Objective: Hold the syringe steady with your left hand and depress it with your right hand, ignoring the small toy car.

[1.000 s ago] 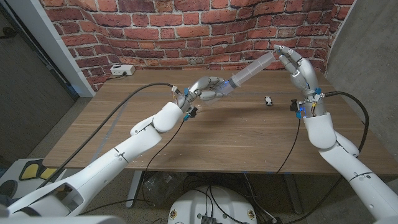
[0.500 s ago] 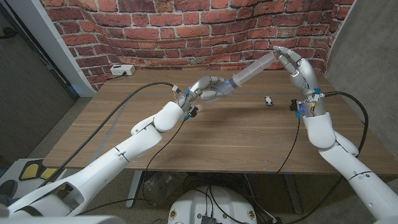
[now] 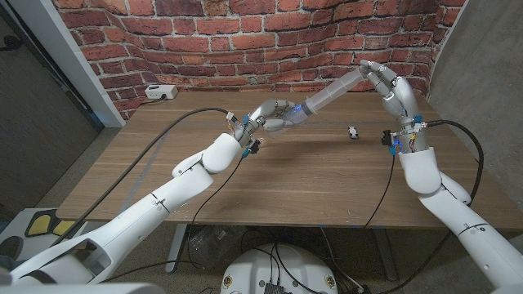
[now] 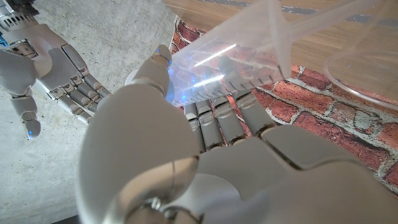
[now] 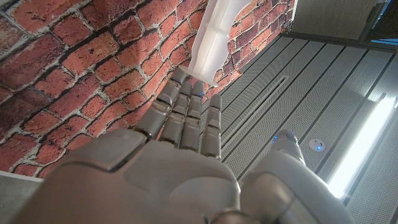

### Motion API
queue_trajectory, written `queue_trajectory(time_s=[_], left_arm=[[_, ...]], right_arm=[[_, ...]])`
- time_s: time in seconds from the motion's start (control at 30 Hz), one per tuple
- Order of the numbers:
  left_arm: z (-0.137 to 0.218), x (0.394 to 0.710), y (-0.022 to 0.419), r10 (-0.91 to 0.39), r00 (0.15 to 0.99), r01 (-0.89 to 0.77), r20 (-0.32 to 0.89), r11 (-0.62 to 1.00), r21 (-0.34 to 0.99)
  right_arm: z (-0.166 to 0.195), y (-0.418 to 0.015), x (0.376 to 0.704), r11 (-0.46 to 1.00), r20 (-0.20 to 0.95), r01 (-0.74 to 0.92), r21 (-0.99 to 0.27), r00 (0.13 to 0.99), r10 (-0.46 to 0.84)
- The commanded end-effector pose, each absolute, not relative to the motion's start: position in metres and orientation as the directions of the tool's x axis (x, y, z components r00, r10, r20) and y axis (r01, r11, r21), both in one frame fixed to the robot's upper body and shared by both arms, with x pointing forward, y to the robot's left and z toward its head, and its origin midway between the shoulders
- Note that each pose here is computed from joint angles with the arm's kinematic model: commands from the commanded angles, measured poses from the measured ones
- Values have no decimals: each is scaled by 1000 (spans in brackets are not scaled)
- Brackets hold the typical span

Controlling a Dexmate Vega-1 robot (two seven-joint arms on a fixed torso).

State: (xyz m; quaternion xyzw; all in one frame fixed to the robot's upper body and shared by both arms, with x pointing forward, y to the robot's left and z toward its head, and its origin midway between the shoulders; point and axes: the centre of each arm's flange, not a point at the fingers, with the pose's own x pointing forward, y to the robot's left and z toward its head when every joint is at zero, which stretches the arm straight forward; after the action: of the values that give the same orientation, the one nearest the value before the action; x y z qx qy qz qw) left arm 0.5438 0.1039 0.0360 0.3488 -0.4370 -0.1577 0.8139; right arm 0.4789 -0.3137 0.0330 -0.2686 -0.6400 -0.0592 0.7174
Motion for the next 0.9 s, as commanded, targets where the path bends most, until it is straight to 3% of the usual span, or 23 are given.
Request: queue_trajectory(time_s=[0.03,0.9], left_arm=[[36,543,105,-555,566,-53,609,713,700],[35,538,105,-554,546,-57,628,723,688]], right_arm=[[33,-314,480,847,949,428,-315,167,269],[33,-312,475,850,948,420,-317,155,277]])
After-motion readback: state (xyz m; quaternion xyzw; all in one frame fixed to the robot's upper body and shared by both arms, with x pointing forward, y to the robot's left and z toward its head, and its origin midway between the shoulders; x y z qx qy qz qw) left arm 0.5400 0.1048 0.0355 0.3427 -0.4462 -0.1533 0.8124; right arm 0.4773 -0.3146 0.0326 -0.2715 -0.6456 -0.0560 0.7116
